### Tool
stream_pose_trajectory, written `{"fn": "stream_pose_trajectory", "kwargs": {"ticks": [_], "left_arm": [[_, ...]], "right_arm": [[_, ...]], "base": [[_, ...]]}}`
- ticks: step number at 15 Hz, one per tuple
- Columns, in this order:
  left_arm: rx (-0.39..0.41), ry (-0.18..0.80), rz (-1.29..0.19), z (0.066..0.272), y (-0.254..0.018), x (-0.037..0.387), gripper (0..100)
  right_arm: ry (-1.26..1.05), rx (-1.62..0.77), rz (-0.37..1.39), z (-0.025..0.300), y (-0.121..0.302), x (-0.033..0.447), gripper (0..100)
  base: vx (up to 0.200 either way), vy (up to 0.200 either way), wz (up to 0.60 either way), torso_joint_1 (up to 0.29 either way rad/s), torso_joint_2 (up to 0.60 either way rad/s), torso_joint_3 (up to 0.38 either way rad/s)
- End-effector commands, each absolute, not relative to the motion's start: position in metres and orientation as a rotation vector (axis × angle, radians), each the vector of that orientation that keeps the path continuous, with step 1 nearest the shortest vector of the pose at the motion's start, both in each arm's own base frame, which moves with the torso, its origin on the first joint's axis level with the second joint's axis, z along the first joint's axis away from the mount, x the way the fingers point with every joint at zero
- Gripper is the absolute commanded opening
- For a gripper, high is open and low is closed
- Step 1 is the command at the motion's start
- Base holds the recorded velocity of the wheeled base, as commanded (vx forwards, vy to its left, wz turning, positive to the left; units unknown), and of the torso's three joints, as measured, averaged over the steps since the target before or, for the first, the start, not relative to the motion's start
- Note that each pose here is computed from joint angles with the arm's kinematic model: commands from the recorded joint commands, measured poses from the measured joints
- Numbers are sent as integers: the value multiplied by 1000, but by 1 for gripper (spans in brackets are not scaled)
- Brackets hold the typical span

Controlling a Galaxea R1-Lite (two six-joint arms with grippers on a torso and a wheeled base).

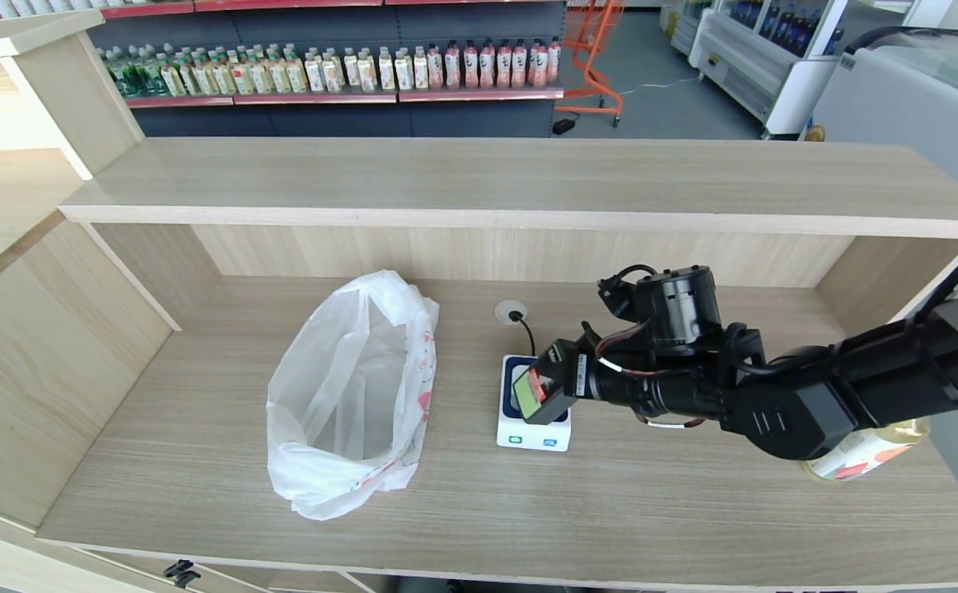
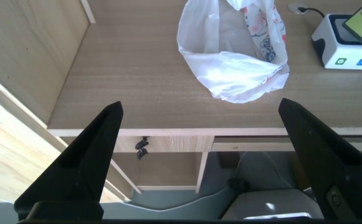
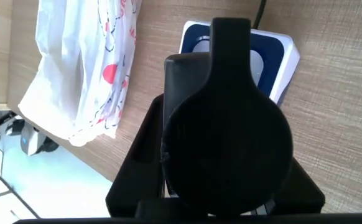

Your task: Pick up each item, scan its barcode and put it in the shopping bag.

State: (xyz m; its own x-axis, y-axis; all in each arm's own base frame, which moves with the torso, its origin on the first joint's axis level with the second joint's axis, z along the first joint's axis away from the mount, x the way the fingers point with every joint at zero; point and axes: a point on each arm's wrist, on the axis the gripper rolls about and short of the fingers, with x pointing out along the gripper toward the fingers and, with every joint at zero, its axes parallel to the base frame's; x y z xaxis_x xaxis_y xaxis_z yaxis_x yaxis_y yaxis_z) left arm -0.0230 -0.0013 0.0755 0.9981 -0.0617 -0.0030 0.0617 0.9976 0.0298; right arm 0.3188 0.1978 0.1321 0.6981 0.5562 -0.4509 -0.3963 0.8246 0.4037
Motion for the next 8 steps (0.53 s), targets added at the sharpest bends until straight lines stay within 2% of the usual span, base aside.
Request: {"fn": "stream_pose_trajectory", "kwargs": {"ticks": [1, 5, 8], "left_arm": [[31, 4, -61, 75, -1, -23, 100], [31, 4, -61, 75, -1, -23, 100], [29, 4, -61, 75, -1, -23, 100]], "right_arm": [[613, 276, 538, 122, 202, 322, 0], [599, 262, 539, 125, 200, 324, 0], [491, 337, 571, 174, 189, 305, 0]], "base": [[0, 0, 0, 0, 0, 0], [0, 0, 0, 0, 0, 0], [0, 0, 0, 0, 0, 0]]}}
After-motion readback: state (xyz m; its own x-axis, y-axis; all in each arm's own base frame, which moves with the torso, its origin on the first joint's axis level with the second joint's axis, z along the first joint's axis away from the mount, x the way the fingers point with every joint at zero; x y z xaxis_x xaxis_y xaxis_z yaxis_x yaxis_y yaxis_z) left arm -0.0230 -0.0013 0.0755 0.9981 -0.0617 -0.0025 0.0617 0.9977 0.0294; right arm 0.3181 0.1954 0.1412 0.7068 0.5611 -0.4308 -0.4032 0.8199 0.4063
